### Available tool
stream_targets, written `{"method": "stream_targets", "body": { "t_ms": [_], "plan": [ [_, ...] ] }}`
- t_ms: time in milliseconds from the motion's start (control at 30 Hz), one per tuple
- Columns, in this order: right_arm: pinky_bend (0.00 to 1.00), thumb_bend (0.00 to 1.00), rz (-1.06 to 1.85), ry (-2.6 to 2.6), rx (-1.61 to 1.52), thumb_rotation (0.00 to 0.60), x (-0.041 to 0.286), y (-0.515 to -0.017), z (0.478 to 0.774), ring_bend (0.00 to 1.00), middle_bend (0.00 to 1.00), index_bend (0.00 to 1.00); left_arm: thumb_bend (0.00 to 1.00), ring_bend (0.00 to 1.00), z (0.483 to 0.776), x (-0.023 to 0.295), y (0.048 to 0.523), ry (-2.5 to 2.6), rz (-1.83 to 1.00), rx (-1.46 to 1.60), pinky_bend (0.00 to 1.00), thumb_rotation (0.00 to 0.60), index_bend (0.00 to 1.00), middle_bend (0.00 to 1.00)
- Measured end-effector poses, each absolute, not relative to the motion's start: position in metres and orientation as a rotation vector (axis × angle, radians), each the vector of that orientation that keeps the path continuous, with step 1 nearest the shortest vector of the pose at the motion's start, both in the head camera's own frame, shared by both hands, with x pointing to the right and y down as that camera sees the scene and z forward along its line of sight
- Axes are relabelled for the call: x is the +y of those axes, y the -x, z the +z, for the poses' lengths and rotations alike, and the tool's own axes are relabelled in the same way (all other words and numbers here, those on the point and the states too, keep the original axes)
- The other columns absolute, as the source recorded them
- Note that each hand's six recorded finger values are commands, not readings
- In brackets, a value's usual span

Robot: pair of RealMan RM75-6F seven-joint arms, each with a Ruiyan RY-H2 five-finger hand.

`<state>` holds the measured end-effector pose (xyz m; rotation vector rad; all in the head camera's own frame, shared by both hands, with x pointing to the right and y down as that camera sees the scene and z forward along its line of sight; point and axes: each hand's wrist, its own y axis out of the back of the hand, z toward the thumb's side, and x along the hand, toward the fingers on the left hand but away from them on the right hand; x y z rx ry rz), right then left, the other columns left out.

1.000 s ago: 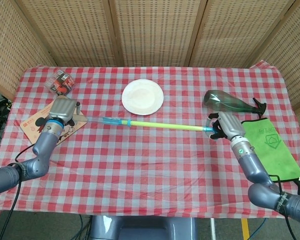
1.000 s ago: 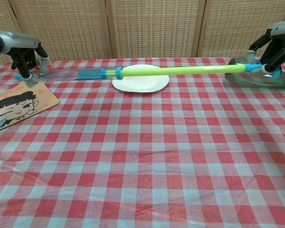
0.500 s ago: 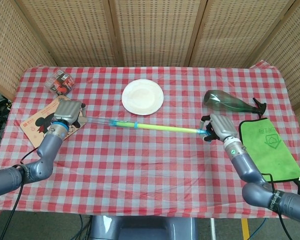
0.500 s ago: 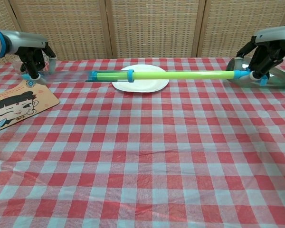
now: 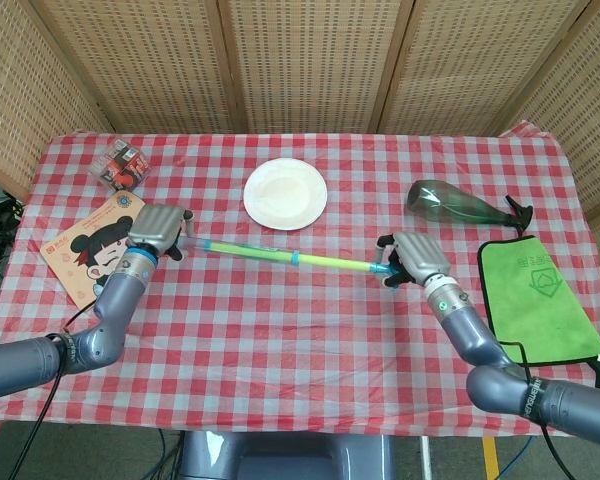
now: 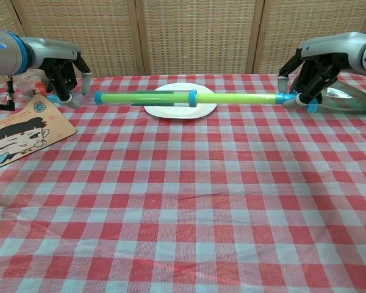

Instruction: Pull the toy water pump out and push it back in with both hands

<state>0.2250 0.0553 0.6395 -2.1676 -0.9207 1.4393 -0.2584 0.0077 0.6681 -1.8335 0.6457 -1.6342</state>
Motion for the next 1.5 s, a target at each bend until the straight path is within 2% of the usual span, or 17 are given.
{"method": "stream_targets", "body": {
  "t_ms": [567, 1333, 1400, 1467, 1500],
  "plan": [
    [0.65, 0.51, 1.407, 2.212, -0.879, 0.6, 0.063, -0.195, 0.638, 1.0, 1.0, 0.83, 0.33, 0.73, 0.66, 0.012, 0.24, 1.88, -1.617, 0.643, 0.58, 0.6, 0.63, 0.81],
    [0.65, 0.5, 1.397, 2.224, -0.831, 0.6, 0.066, -0.178, 0.644, 0.99, 1.0, 0.83, 0.33, 0.73, 0.665, 0.02, 0.217, 1.937, -1.586, 0.619, 0.58, 0.6, 0.61, 0.8],
    [0.63, 0.47, 1.4, 2.22, -0.829, 0.6, 0.066, -0.179, 0.645, 0.95, 0.99, 0.8, 0.33, 0.69, 0.665, 0.021, 0.215, 1.939, -1.582, 0.614, 0.55, 0.6, 0.56, 0.75],
    [0.53, 0.44, 1.404, 2.204, -0.832, 0.6, 0.065, -0.181, 0.645, 0.83, 0.88, 0.68, 0.31, 0.58, 0.665, 0.021, 0.216, 1.933, -1.582, 0.606, 0.45, 0.6, 0.47, 0.59],
    [0.44, 0.41, 1.406, 2.19, -0.828, 0.6, 0.064, -0.183, 0.645, 0.72, 0.77, 0.57, 0.3, 0.49, 0.665, 0.021, 0.217, 1.927, -1.585, 0.596, 0.37, 0.6, 0.39, 0.47]
  ]
}}
